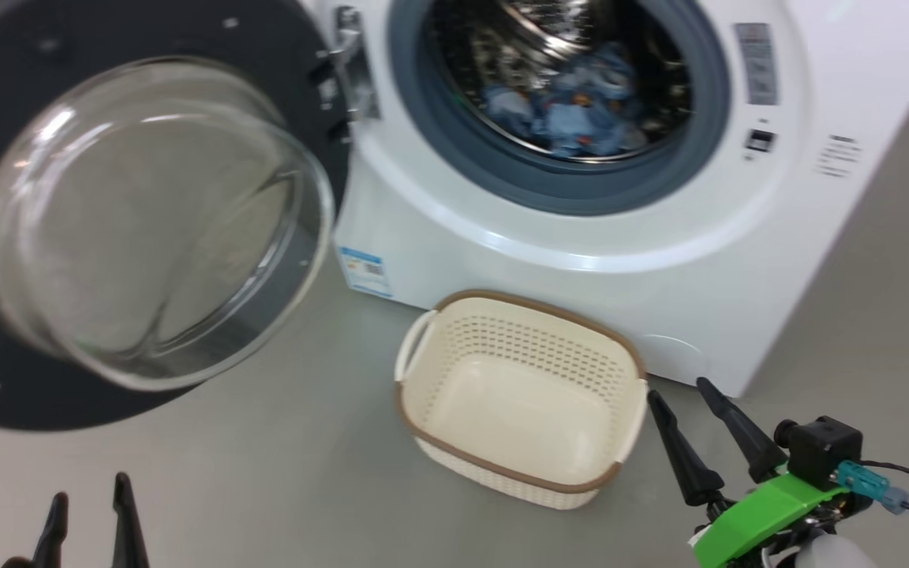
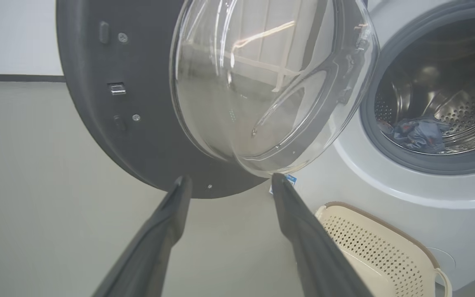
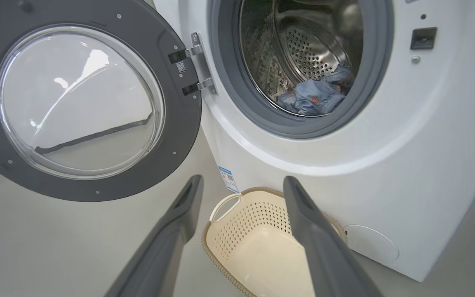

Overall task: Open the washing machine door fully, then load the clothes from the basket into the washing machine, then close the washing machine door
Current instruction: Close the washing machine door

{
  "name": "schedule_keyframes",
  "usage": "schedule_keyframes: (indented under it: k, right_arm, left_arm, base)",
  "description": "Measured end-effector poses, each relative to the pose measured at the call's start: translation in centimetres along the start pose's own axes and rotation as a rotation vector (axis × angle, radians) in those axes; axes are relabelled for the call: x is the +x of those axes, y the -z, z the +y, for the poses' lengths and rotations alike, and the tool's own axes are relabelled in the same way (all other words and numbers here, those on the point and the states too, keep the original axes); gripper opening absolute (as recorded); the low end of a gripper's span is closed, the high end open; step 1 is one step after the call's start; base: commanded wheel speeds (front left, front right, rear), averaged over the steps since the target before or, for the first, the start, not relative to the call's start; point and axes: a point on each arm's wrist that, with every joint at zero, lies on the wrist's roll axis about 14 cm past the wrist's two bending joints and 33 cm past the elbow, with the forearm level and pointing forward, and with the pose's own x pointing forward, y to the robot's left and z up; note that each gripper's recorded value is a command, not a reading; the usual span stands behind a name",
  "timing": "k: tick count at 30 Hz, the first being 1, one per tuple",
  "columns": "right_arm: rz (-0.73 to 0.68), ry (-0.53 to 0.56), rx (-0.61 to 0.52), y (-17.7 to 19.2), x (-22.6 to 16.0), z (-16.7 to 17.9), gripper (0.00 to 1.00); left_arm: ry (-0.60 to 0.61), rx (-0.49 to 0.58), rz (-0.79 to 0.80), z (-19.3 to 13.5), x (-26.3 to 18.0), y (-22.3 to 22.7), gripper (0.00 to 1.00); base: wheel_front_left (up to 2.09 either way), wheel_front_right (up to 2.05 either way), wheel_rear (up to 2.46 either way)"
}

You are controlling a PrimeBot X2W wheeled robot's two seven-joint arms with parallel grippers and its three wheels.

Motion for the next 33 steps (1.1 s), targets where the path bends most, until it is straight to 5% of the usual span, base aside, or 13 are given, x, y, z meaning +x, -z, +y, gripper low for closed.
schedule_keyframes:
  k: [8,19,20,22,23,33]
  right_arm:
    - [0.026,-0.176,0.001,0.7,3.3,5.4,1.0]
    - [0.055,-0.231,0.006,1.6,4.1,6.9,1.0]
    - [0.052,-0.231,0.005,1.4,4.2,6.9,1.0]
    - [0.05,-0.23,0.003,1.4,4.2,6.8,1.0]
    - [0.05,-0.23,0.003,1.4,4.2,6.8,1.0]
    - [0.069,-0.179,0.029,2.4,3.7,4.9,1.0]
  left_arm:
    - [-0.16,-0.006,-0.041,5.0,-2.9,-1.4,1.0]
    - [-0.201,-0.034,-0.06,6.0,-3.6,-1.9,0.99]
    - [-0.203,-0.043,-0.068,6.0,-3.6,-2.1,0.55]
    - [-0.206,-0.055,-0.094,6.2,-3.5,-2.8,0.09]
    - [-0.21,-0.06,-0.113,6.3,-3.4,-3.4,0.0]
    - [-0.109,-0.06,-0.429,8.4,2.0,-16.7,0.0]
  base:
    - [0.0,0.0,0.0]
    - [0.0,0.0,0.0]
    - [0.0,0.0,0.0]
    - [0.0,0.0,0.0]
    - [0.0,0.0,0.0]
    - [0.0,0.0,0.0]
